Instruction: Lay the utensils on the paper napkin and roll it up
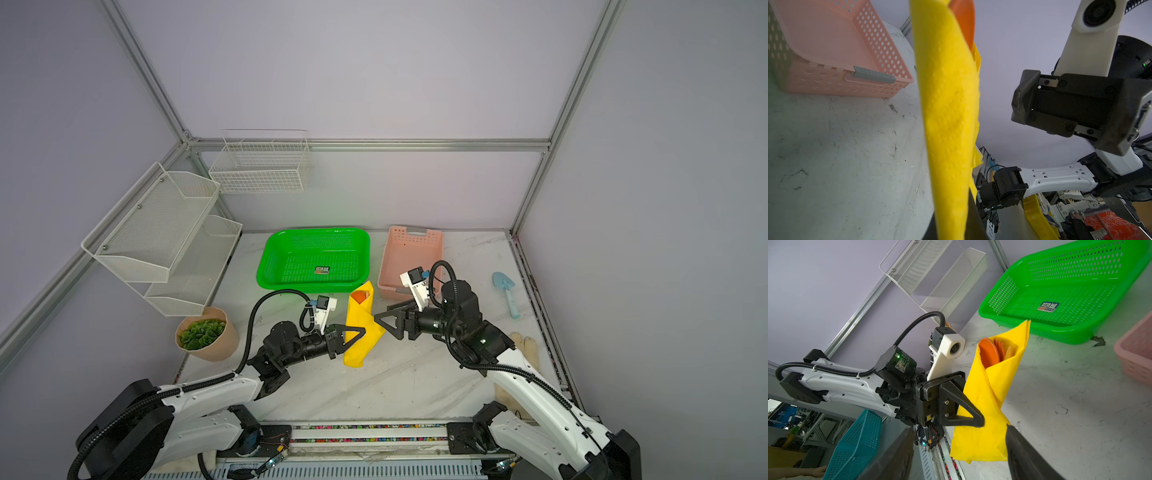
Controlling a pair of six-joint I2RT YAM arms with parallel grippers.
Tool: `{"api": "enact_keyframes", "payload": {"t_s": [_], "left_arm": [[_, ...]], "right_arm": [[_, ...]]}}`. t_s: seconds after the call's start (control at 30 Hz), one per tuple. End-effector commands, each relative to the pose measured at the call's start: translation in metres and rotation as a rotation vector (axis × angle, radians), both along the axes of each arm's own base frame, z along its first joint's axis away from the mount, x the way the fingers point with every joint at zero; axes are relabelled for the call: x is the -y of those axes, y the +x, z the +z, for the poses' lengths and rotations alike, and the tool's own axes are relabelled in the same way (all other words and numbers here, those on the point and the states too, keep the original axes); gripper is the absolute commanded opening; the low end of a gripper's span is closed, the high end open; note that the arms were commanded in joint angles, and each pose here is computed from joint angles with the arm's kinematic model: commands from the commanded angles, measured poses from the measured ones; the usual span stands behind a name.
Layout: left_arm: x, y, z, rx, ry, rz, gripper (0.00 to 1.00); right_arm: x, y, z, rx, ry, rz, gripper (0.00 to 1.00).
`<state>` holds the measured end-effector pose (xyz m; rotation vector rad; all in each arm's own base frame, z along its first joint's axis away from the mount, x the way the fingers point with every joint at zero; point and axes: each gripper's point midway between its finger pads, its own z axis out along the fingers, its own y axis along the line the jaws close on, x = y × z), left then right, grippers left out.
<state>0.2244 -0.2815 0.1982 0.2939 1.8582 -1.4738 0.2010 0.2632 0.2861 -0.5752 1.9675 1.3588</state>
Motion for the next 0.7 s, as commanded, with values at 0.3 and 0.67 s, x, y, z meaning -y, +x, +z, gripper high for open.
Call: {"api": "enact_keyframes", "payload": {"t_s": [0.3,0.67], "left_arm": [[-0.004,0.012,0.025,0.072,-0.021,0.061,0.07],[-0.007,0.013,0.024,0.073,-0.016,0.079,0.07]], "right_arm": [[-0.034,-0.019,-0.016,-0.064,0.028,0.108,0.75],[-0.046,-0.005,-0.041,-0.118,0.008,0.092,0.76]]}}
